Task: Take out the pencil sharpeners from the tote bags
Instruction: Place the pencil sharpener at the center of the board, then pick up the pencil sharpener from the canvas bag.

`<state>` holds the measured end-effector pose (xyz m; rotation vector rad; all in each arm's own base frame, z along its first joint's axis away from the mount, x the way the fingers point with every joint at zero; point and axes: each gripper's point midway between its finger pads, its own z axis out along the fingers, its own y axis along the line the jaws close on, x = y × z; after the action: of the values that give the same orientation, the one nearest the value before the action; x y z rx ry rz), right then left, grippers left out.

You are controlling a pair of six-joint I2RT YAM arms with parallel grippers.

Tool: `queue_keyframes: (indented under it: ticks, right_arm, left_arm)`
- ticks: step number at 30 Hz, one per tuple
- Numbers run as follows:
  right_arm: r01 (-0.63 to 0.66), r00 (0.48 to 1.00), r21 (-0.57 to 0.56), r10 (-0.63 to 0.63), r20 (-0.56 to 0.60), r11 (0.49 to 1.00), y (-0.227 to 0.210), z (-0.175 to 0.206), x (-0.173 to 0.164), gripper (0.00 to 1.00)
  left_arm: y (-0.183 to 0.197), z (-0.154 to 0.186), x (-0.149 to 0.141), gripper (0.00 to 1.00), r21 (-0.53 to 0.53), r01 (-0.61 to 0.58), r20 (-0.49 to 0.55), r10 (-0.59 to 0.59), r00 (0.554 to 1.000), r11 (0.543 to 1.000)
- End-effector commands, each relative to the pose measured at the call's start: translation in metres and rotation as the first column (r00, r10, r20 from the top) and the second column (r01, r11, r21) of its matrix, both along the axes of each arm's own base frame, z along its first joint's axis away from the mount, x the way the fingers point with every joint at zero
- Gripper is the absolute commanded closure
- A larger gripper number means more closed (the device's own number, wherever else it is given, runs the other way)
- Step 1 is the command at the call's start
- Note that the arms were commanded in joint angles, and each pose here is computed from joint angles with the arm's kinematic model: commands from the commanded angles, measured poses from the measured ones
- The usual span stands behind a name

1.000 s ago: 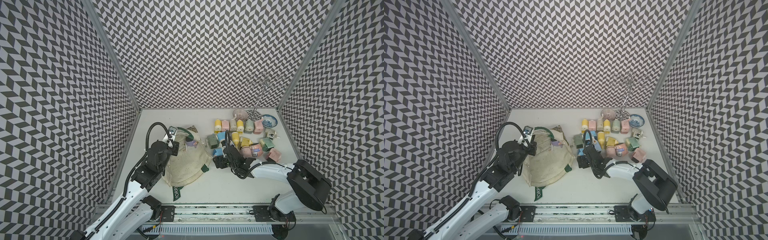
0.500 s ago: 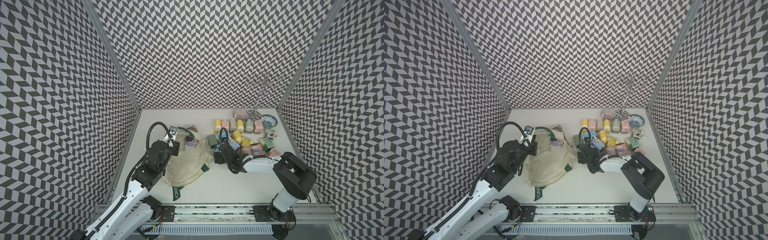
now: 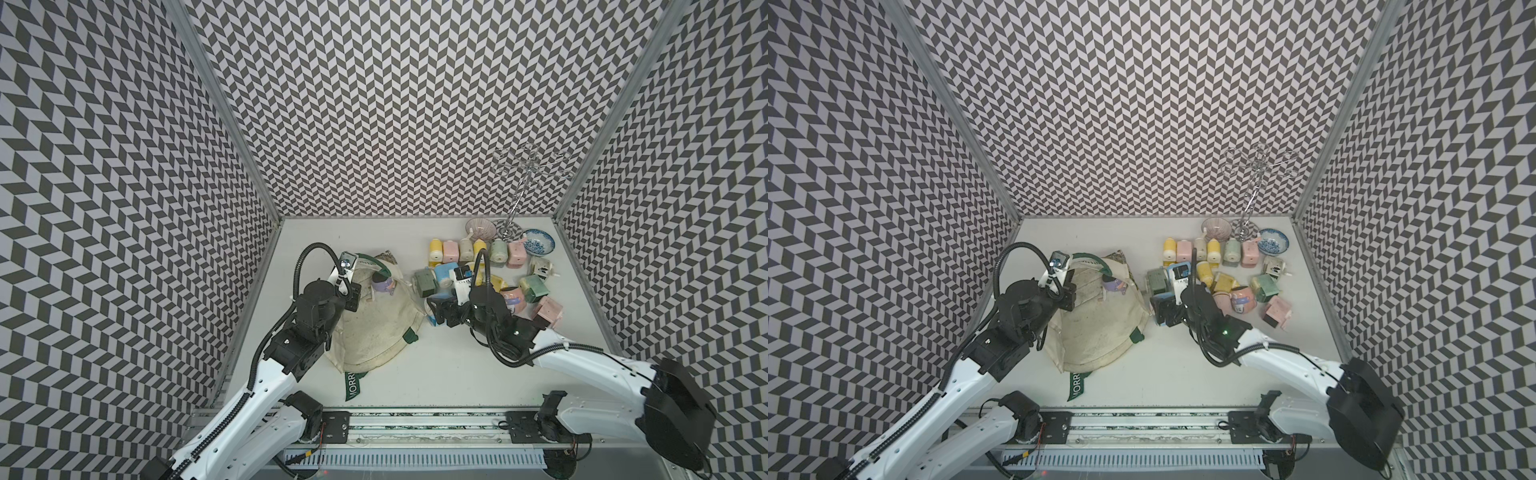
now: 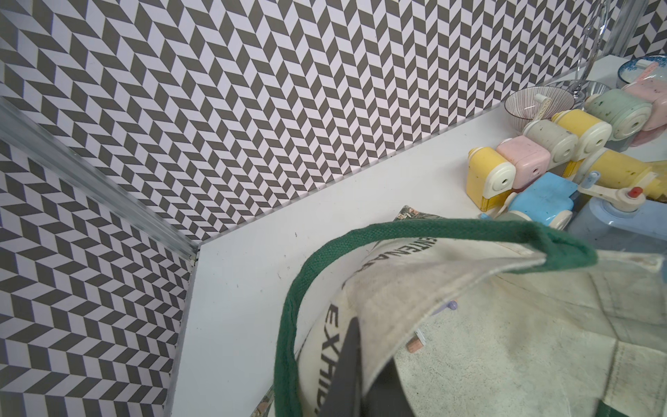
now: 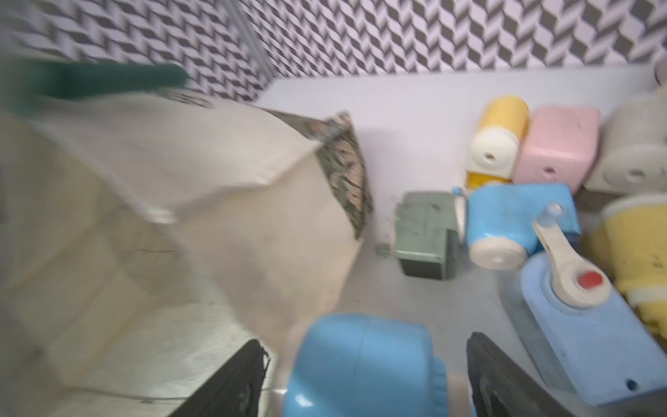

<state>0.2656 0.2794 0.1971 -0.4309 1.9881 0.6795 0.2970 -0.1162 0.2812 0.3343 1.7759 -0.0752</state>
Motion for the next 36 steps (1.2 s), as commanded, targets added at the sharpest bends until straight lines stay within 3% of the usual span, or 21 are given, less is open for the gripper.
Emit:
queue_keyframes:
  ticks: [1,6,8,12,15,19,25,28,33,36]
  right_arm:
    - [-0.109,0.991,0.018,0.107,0.082,0.994,0.022,0.016,-0.026,0.14]
    - [0.013,0.999,-0.027,-0.012,0.043,1.000,0.011,-0.013,-0.012,0.18]
    - [0.005,0.999,-0.048,-0.003,0.036,0.999,0.013,-0.016,-0.012,0.18]
    - [-0.187,0.981,0.005,0.187,0.059,0.982,0.037,0.003,-0.036,0.19]
    - [-0.373,0.923,0.040,0.367,0.115,0.927,0.062,0.017,-0.075,0.19]
    - [-0.441,0.891,0.005,0.438,0.119,0.897,0.091,0.012,-0.101,0.17]
    - [-0.251,0.966,0.006,0.250,0.057,0.968,0.130,-0.007,-0.067,0.11]
    - [-0.018,0.999,-0.021,0.018,0.034,1.000,0.134,-0.033,-0.027,0.08]
    - [0.280,0.957,-0.051,-0.275,0.088,0.959,0.135,-0.065,0.025,0.00]
    - [0.368,0.922,-0.020,-0.362,0.138,0.930,0.137,-0.074,0.048,0.01]
  left_arm:
    - [-0.007,0.027,0.000,0.99,-0.052,0.031,0.058,-0.028,0.998,0.998]
    - [-0.008,0.025,0.000,1.00,-0.051,0.033,0.055,-0.031,0.998,0.998]
    - [-0.009,0.024,0.000,1.00,-0.049,0.036,0.051,-0.034,0.998,0.998]
    - [-0.009,0.024,0.000,0.99,-0.049,0.037,0.051,-0.034,0.998,0.998]
    - [-0.011,0.025,-0.001,0.99,-0.054,0.044,0.053,-0.041,0.998,0.998]
    - [-0.014,0.026,-0.001,1.00,-0.059,0.061,0.053,-0.057,0.997,0.996]
    - [-0.020,0.033,-0.005,1.00,-0.082,0.099,0.067,-0.094,0.993,0.992]
    - [-0.022,0.039,-0.008,1.00,-0.095,0.115,0.083,-0.107,0.991,0.989]
    - [-0.023,0.046,-0.013,1.00,-0.102,0.125,0.107,-0.114,0.988,0.987]
    - [-0.024,0.048,-0.015,1.00,-0.102,0.129,0.115,-0.117,0.986,0.986]
